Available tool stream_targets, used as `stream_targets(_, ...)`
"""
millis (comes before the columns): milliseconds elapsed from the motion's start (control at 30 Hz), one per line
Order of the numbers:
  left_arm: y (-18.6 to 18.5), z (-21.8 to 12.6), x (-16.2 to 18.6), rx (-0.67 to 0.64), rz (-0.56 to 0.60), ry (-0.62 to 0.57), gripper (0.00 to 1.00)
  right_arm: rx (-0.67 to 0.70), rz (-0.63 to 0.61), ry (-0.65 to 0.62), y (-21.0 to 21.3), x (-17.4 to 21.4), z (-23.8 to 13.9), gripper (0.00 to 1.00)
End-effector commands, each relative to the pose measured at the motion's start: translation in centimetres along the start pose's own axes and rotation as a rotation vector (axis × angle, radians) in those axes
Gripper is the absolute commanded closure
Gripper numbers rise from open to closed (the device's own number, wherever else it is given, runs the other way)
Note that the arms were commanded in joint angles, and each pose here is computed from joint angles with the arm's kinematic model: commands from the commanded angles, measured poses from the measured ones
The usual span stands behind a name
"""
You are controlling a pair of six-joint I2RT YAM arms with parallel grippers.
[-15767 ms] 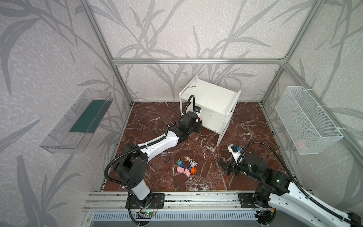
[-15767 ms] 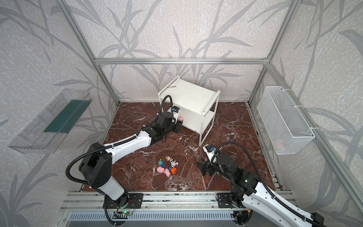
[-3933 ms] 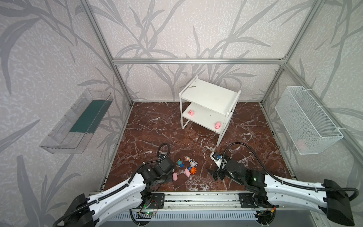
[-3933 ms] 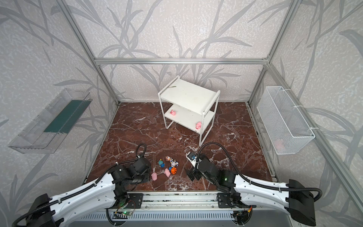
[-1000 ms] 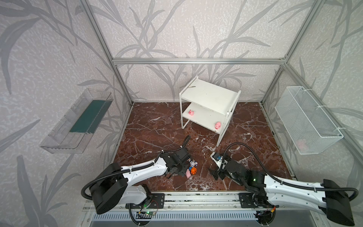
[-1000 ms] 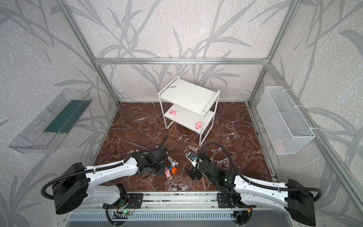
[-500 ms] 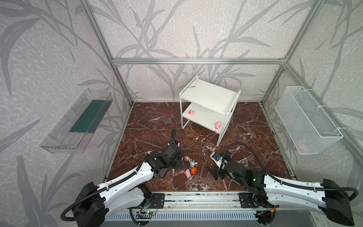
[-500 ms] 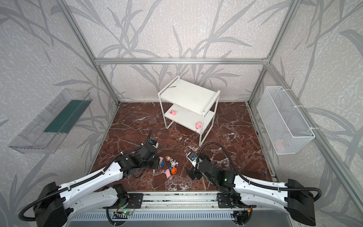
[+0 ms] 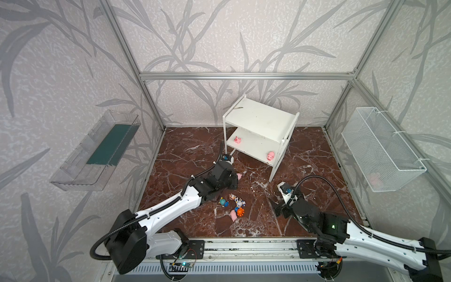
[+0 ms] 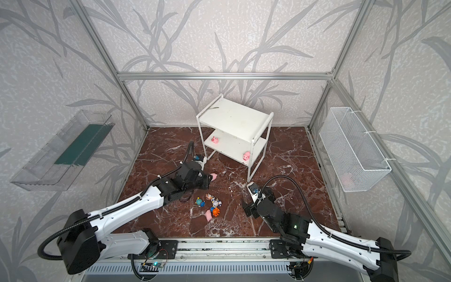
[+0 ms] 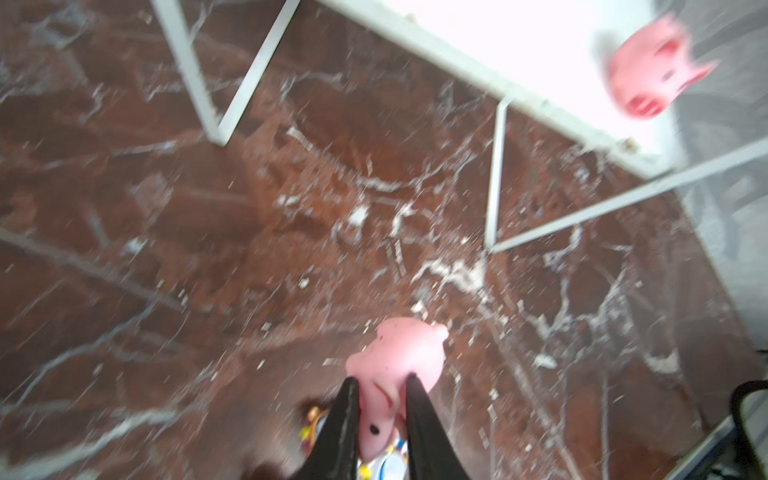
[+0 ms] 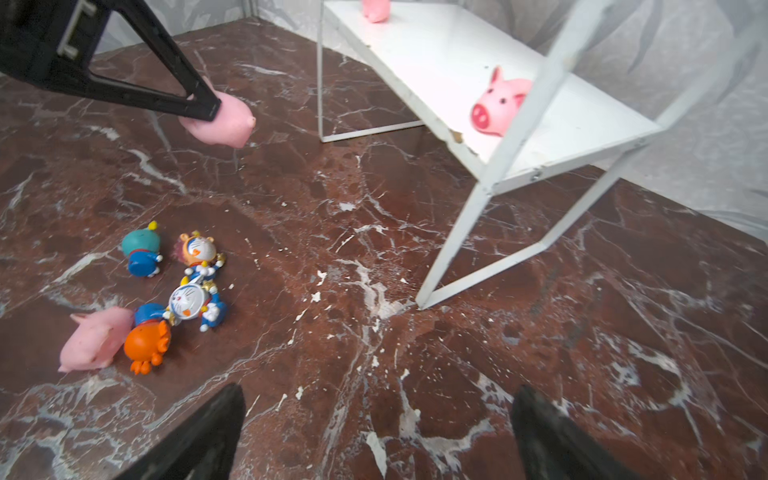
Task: Place and organize the plastic toys onto the shelf
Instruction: 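Carry the pink pig with the left gripper onto the shelf's lower tier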
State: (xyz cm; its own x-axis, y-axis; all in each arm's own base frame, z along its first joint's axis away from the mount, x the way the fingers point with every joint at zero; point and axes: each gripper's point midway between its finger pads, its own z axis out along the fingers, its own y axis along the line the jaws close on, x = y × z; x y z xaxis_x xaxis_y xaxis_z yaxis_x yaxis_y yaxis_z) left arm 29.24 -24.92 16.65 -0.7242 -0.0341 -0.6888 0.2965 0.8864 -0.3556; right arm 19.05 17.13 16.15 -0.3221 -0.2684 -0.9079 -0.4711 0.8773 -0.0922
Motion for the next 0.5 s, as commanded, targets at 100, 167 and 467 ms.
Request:
stream_targets(100,-4.8,2.3,-6.3,0.134,-0.006,-0.141,0.79,0.079,0.047,0.013,-2.5,0.7,-1.4,0.0)
stream_targets(167,-5.6,2.7,-7.5,0.154,-0.011,-0.167,0.79,0.077,0.052,0.008,-2.6,0.6,-1.6,0.0)
stream_targets(467,-8.4,3.6,-10.9,0.232,-0.008,-0.241,0.79,0.069,0.049,0.016,-2.4,0.9,-1.5,0.0)
